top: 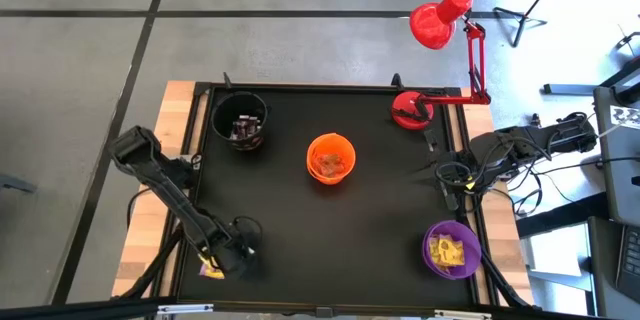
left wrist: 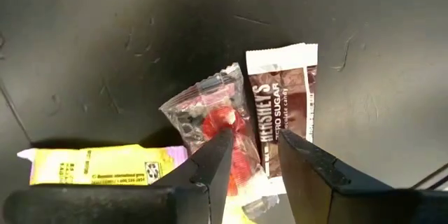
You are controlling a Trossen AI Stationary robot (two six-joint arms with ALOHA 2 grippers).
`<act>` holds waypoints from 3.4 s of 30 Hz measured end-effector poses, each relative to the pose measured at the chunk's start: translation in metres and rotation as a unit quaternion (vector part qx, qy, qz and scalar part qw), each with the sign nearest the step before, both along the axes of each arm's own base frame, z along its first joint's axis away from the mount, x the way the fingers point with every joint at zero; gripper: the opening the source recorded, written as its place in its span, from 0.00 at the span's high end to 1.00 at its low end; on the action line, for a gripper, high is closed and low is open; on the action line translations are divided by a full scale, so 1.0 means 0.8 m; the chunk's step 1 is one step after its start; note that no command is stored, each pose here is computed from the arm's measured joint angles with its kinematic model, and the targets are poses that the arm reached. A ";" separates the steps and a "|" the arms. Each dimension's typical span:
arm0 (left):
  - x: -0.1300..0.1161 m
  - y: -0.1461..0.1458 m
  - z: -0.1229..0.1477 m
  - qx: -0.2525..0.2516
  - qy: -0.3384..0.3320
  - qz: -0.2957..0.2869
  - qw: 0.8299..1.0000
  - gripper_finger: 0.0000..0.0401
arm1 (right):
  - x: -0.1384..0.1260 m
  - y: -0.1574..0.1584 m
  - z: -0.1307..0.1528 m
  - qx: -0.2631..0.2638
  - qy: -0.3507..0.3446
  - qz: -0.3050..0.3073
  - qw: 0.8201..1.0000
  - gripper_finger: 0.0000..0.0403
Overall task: Sort candy
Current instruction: Put the red gummy into the orange bucket
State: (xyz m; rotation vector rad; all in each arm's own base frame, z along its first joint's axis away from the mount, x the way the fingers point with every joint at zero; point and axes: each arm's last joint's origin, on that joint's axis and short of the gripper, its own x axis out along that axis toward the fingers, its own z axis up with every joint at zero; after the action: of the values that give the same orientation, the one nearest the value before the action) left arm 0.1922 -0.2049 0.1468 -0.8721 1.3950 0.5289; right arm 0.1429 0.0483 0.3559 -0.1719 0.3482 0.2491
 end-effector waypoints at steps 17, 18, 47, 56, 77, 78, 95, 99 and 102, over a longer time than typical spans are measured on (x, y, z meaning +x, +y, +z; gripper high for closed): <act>0.022 0.023 -0.002 0.052 -0.037 -0.060 0.996 1.00 | 0.000 0.000 0.000 0.000 -0.001 -0.001 1.000 0.79; 0.025 0.025 -0.001 0.060 -0.036 -0.065 0.995 1.00 | 0.000 0.000 0.000 0.000 -0.001 -0.001 1.000 0.79; 0.122 0.054 0.123 0.261 -0.190 -0.188 0.927 1.00 | 0.003 0.001 -0.007 0.003 -0.001 -0.004 1.000 0.79; 0.150 0.069 0.078 0.218 -0.127 -0.247 0.935 0.80 | 0.006 0.002 -0.022 -0.003 0.016 -0.003 1.000 0.79; 0.176 0.085 -0.002 0.167 -0.015 -0.274 0.947 0.62 | 0.006 0.002 -0.022 -0.004 0.017 -0.003 1.000 0.79; 0.176 0.086 -0.002 0.169 -0.016 -0.274 0.947 0.65 | 0.006 0.002 -0.022 -0.004 0.017 -0.003 1.000 0.79; 0.202 0.078 0.093 0.269 -0.023 -0.280 0.921 1.00 | 0.006 0.002 -0.022 -0.003 0.016 -0.003 1.000 0.79; 0.218 0.075 0.141 0.373 -0.083 -0.273 0.883 1.00 | 0.006 0.002 -0.022 -0.003 0.016 -0.003 1.000 0.79; 0.234 0.070 0.169 0.449 -0.146 -0.286 0.834 1.00 | 0.006 0.002 -0.022 -0.003 0.016 -0.003 1.000 0.79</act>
State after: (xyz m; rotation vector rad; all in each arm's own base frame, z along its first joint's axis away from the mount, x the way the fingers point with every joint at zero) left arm 0.3790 -0.1485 0.2822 0.2358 0.8834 0.4764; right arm 0.1474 0.0497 0.3381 -0.1733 0.3815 0.2451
